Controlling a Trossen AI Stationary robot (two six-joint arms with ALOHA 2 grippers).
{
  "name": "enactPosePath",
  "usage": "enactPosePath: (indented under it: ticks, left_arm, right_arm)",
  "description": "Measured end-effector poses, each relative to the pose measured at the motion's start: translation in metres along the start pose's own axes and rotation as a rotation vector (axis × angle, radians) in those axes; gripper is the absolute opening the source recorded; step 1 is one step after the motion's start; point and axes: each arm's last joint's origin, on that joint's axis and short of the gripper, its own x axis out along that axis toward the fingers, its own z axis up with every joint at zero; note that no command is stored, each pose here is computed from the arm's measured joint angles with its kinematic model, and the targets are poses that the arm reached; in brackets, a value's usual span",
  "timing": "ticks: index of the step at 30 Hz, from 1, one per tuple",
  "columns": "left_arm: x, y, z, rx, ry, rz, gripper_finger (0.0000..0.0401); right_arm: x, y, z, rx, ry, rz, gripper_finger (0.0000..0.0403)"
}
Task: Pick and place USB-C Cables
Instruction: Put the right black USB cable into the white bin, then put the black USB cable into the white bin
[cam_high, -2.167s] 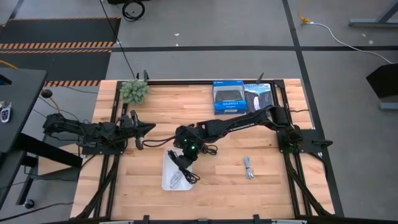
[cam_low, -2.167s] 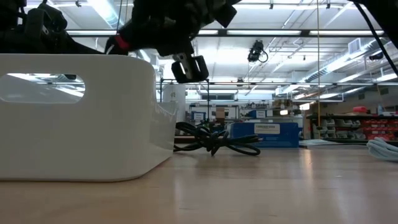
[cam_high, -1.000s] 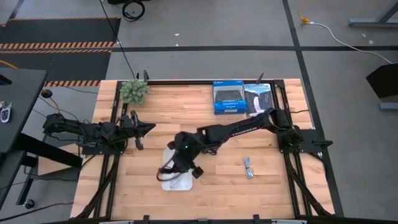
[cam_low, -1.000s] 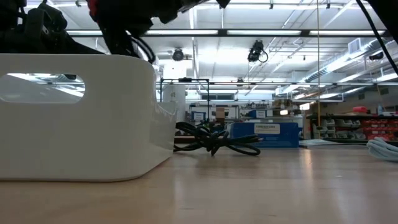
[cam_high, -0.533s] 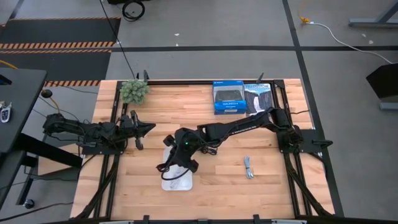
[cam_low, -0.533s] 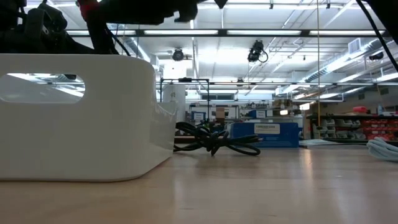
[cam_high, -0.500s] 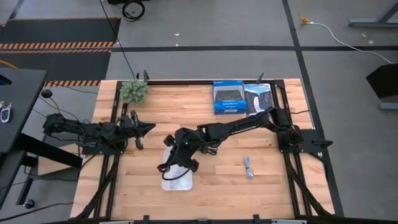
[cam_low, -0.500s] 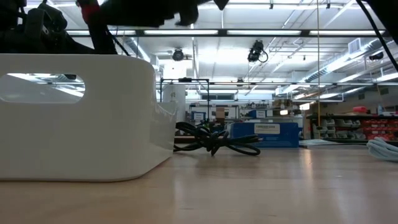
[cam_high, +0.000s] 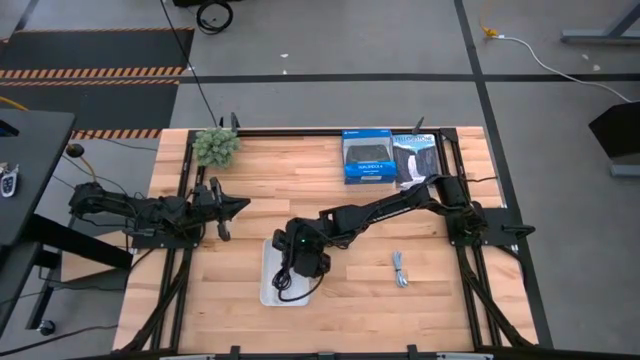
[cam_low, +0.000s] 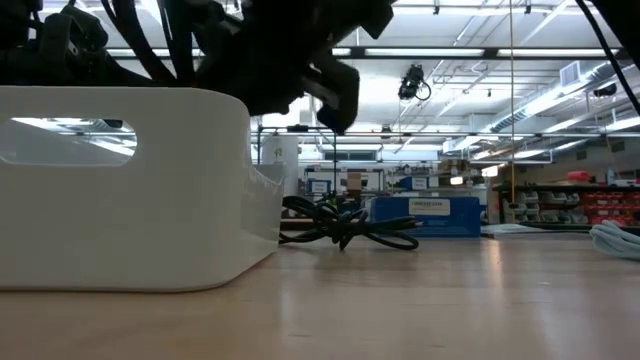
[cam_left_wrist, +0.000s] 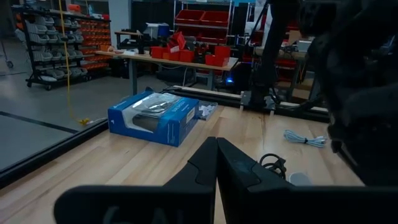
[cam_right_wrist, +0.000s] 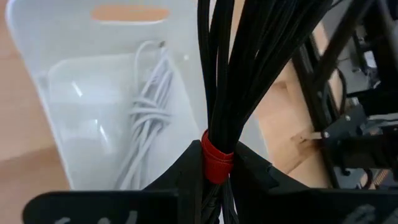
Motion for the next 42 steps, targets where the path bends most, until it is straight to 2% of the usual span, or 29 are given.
enactPosePath:
  ticks: [4, 9, 18, 26, 32, 36, 42]
  left_arm:
    - [0.0, 0.0, 0.0, 0.0, 0.0, 0.0, 0.0011]
    - [0.0, 0.0, 0.0, 0.0, 0.0, 0.0, 0.0011]
    - [0.0, 0.0, 0.0, 0.0, 0.0, 0.0, 0.0011]
    - [0.0, 0.0, 0.0, 0.0, 0.0, 0.0, 0.0011]
    - [0.0, 0.0, 0.0, 0.0, 0.0, 0.0, 0.0011]
    - [0.0, 0.0, 0.0, 0.0, 0.0, 0.0, 0.0011]
    - [0.0, 0.0, 0.0, -0.001, 0.0, -0.001, 0.0011]
  right_arm:
    - [0.005, 0.01, -0.007, -0.08, 0.012, 0.025, 0.0065]
    - [0.01, 0.022, -0.014, -0.093, 0.019, 0.061, 0.0072]
    - [0.012, 0.027, -0.019, 0.048, 0.027, 0.063, 0.0111]
    - [0.011, 0.025, -0.023, 0.065, 0.032, 0.057, 0.0159]
    - [-0.012, 0.009, -0.013, 0.096, 0.014, -0.028, 0.0169]
    - [-0.037, -0.005, -0.006, 0.198, -0.032, -0.082, 0.0168]
    - [-0.072, -0.022, -0.001, 0.466, -0.074, -0.159, 0.0168]
